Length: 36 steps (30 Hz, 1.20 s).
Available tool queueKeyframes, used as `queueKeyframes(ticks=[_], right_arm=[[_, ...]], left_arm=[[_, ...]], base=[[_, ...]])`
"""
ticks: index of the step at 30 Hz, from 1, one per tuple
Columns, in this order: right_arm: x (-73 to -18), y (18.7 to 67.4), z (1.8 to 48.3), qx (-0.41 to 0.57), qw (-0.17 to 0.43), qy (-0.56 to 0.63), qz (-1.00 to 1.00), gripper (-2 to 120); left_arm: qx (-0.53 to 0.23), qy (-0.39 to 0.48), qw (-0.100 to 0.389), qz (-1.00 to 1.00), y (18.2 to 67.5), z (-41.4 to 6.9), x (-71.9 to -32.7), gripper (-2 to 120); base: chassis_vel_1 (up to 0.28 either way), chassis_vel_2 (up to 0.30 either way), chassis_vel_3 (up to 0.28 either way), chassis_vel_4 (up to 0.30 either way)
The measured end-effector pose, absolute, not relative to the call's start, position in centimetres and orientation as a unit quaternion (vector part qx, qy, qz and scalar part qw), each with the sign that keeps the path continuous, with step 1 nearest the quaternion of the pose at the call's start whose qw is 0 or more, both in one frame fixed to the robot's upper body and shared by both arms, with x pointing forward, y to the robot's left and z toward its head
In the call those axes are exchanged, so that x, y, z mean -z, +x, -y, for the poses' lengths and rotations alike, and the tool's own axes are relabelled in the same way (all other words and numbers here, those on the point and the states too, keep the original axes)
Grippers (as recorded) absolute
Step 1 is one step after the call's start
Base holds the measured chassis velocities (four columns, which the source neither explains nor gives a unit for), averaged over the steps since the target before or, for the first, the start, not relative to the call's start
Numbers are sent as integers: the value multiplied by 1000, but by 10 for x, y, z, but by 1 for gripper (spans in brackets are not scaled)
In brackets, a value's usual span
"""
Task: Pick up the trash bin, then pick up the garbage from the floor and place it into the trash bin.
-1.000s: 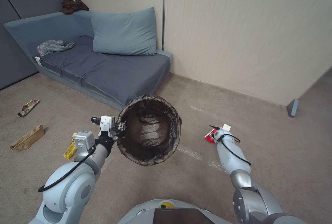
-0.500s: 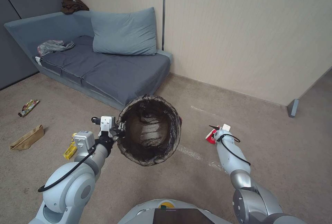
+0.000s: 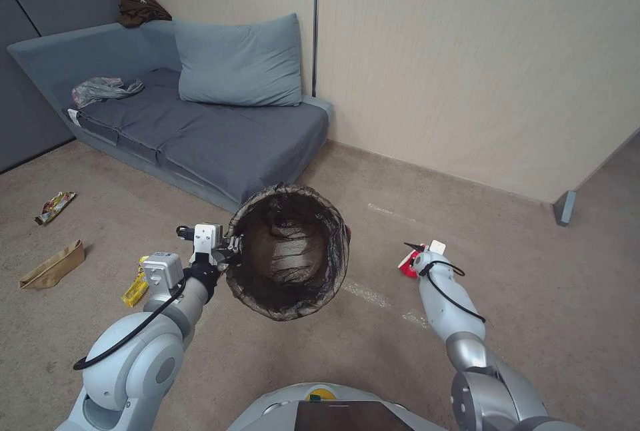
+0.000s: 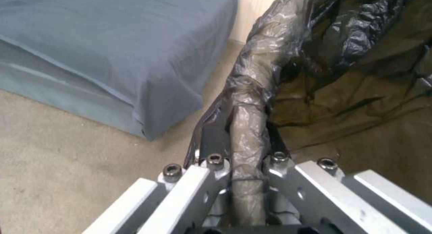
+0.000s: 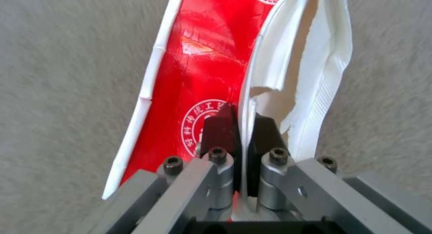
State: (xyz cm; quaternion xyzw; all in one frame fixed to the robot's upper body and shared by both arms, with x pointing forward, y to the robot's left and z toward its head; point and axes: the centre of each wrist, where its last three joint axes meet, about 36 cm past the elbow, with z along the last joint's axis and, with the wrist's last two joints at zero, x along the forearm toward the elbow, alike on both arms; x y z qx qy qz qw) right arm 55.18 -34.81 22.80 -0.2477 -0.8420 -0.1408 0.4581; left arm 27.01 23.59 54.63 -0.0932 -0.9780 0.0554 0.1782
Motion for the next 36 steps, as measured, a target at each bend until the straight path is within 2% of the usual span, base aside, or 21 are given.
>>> queueKeyframes(ticks=[6, 7, 12, 14, 15, 17, 19, 20, 23, 29, 31, 36], right_arm=[[-234, 550, 350, 143, 452, -248, 845, 0], [-260, 541, 353, 148, 433, -243, 855, 0], [-311, 513, 351, 166, 416, -218, 867, 0], [-379, 499, 346, 198, 372, -175, 890, 0], [-379, 499, 346, 198, 372, -175, 890, 0], [-486, 468, 336, 210, 277, -110, 931, 0], [-536, 444, 332, 203, 235, -72, 948, 0], [-536, 444, 332, 203, 235, -72, 948, 0], [-608, 396, 312, 185, 182, 18, 966, 0], [-654, 357, 288, 160, 161, 127, 966, 0], [-669, 342, 270, 123, 164, 208, 956, 0], [-661, 345, 251, 73, 190, 259, 944, 0]], left_arm=[[-55, -93, 178, 978, 270, -236, -546, 0], [-54, -90, 178, 978, 270, -236, -546, 0], [-56, -88, 180, 978, 270, -236, -547, 0], [-57, -89, 179, 978, 271, -236, -547, 0], [-57, -89, 179, 978, 271, -236, -547, 0], [-62, -91, 179, 978, 273, -233, -545, 0], [-66, -88, 186, 976, 276, -232, -540, 0], [-66, -88, 186, 976, 276, -232, -540, 0], [-70, -84, 195, 975, 279, -230, -533, 0], [-71, -86, 201, 973, 281, -227, -529, 0], [-70, -86, 205, 972, 281, -226, -527, 0], [-70, -86, 206, 972, 282, -225, -525, 0]], base=[[0, 0, 0, 0], [0, 0, 0, 0], [0, 0, 0, 0], [0, 0, 0, 0], [0, 0, 0, 0], [0, 0, 0, 0], [0, 0, 0, 0], [0, 0, 0, 0], [0, 0, 0, 0], [0, 0, 0, 0], [0, 0, 0, 0], [0, 0, 0, 0]])
